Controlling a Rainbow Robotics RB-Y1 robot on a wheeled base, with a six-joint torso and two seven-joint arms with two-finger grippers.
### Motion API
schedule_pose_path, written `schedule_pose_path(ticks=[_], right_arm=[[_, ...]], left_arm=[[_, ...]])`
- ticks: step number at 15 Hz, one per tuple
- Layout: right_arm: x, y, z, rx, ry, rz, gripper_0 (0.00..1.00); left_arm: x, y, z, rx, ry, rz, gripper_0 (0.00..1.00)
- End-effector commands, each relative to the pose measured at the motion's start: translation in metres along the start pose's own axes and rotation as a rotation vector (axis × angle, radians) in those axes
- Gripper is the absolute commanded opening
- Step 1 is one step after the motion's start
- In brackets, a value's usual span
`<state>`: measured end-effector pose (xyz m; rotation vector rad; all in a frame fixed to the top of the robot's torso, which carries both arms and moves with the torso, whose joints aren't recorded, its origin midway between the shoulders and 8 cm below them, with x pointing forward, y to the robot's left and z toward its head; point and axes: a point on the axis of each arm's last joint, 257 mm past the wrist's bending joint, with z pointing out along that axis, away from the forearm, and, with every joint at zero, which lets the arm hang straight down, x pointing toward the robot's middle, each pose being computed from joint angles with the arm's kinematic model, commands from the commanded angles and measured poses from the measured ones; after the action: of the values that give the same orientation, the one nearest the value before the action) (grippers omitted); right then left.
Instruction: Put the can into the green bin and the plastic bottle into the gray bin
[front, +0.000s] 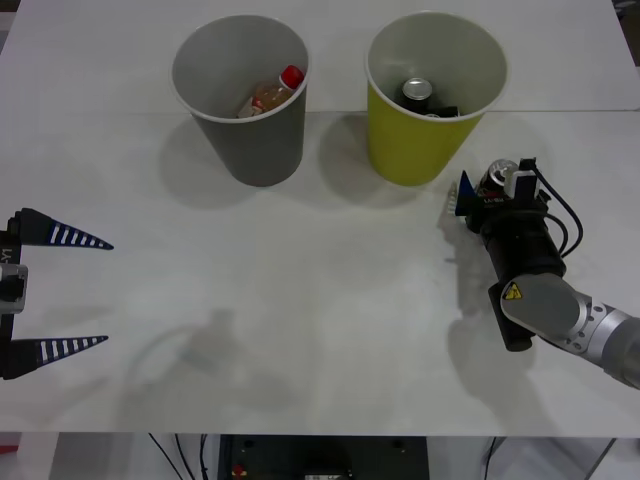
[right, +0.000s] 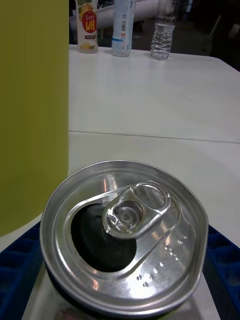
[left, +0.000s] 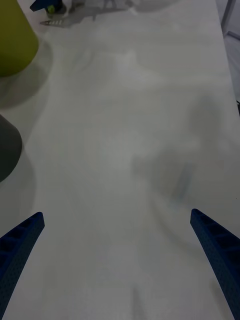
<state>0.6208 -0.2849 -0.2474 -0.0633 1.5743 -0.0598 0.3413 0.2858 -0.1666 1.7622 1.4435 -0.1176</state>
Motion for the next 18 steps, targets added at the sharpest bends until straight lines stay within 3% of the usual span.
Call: schedule_pose_path(ticks=[1, 7, 10, 13, 18], right_arm=[[0.0, -0.002, 0.0, 0.002, 0.0, 0.005, 0.0], [-0.006, -0.018, -0.009, -0.001, 0.005, 0.038, 0.0], [-0.008, -0.031, -0.036, -0.065, 0.054, 0.062, 0.0], [-0.012, -0.041, -0.064, -0.152, 0.114, 0.054, 0.0], [-0.044, -0.053, -0.113, -0.329, 0.249, 0.098, 0.0]], left_arm=[[0.0, 0.0, 0.0, 0.0, 0.0, 0.0, 1.0], [0.0, 0.0, 0.0, 0.0, 0.0, 0.0, 1.0], [0.0, 0.0, 0.0, 0.0, 0.0, 0.0, 1.0], [0.0, 0.0, 0.0, 0.0, 0.0, 0.0, 1.0], [0.0, 0.0, 0.0, 0.0, 0.0, 0.0, 1.0]])
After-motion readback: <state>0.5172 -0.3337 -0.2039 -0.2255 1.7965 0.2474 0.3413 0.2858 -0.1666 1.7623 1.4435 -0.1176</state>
